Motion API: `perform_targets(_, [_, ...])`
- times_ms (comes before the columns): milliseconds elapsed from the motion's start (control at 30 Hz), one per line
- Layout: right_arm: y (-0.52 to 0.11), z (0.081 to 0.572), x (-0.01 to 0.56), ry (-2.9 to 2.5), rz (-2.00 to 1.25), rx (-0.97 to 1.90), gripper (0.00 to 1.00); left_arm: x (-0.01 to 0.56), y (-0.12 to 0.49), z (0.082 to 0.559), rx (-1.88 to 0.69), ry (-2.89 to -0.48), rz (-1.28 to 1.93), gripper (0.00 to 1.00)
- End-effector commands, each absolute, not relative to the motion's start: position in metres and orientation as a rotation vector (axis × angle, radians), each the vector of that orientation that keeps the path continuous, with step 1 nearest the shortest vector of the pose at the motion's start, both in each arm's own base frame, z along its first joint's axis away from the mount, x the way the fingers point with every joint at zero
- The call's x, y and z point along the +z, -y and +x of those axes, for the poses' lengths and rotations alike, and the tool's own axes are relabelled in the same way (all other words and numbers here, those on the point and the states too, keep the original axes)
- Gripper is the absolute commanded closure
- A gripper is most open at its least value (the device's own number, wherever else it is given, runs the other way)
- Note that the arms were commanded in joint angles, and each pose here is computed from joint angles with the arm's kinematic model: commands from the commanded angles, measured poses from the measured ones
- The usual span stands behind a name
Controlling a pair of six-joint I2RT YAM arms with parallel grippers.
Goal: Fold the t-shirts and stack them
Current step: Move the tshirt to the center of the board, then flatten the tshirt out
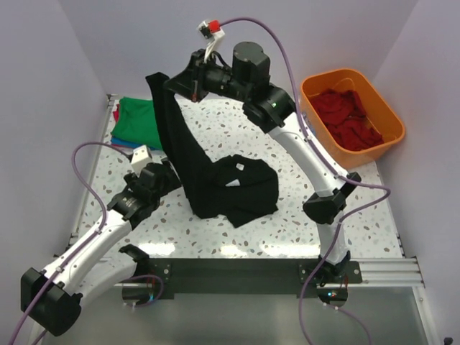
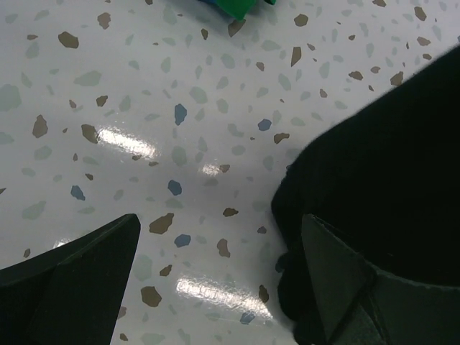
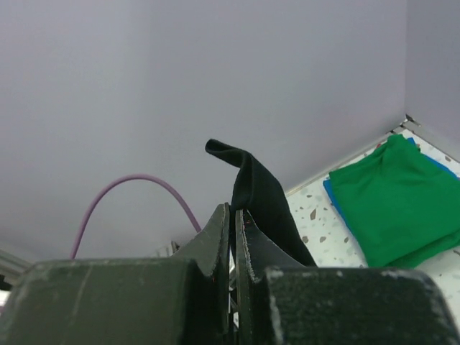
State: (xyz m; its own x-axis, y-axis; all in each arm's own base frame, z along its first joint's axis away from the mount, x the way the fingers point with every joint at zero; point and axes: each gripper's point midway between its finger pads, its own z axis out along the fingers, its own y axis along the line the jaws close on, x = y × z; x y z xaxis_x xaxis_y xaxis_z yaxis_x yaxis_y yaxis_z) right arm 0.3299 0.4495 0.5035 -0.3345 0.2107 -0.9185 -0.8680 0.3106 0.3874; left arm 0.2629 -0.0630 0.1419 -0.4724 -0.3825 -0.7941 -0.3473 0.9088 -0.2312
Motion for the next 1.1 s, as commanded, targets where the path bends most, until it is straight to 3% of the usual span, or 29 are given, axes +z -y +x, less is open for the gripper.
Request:
perform_targets(0, [-0.425, 0.318, 0.564, -1.339, -0.57, 1.217, 1.0, 0.159, 0.056, 0.264, -0.047, -2.047, -0.583, 0.0])
perform_targets(100, [-0.393, 0.333, 0.546, -1.429, -0.473, 1.02, 1.0, 0.157, 0.055, 0.261, -0.049, -2.051, -0.592, 0.0])
perform_targets(133, [-0.389, 0.344, 0.507, -1.529, -0.459, 0.94, 1.0, 0.156, 0.055, 0.261, -0.05, -2.052, -0.598, 0.0])
perform_targets(200, [-0.333, 0.344, 0.513, -1.533, -0.331, 0.755, 1.0, 0.154, 0.055, 0.259, -0.053, -2.054, -0.598, 0.0])
perform_targets(233, [-0.322, 0.354, 0.46, -1.651, -0.311, 0.651, 1.0, 0.154, 0.055, 0.259, -0.054, -2.055, -0.598, 0.0])
perform_targets(300, [-0.256, 0.35, 0.455, -1.669, -0.15, 0.563, 1.0, 0.152, 0.056, 0.258, -0.058, -2.062, -0.598, 0.0])
perform_targets(333, [-0.236, 0.352, 0.405, -1.773, -0.112, 0.501, 1.0, 0.152, 0.056, 0.257, -0.061, -2.064, -0.598, 0.0])
perform_targets(400, [-0.177, 0.35, 0.387, -1.787, 0.067, 0.407, 1.0, 0.15, 0.058, 0.256, -0.071, -2.072, -0.599, 0.0])
perform_targets(433, [-0.161, 0.348, 0.342, -1.874, 0.097, 0.323, 1.0, 0.148, 0.059, 0.256, -0.077, -2.077, -0.599, 0.0])
perform_targets(533, [-0.114, 0.335, 0.277, -1.983, 0.206, 0.144, 1.0, 0.14, 0.067, 0.257, -0.114, -2.109, -0.577, 0.0])
perform_targets(833, [-0.05, 0.308, 0.167, -2.202, 0.351, -0.255, 1.0, 0.091, 0.11, 0.247, -0.317, -2.278, -0.432, 0.0])
perform_targets(1067, [-0.058, 0.309, 0.129, -2.29, 0.321, -0.235, 1.0, 0.098, 0.146, 0.262, -0.499, -2.237, -0.266, 0.03])
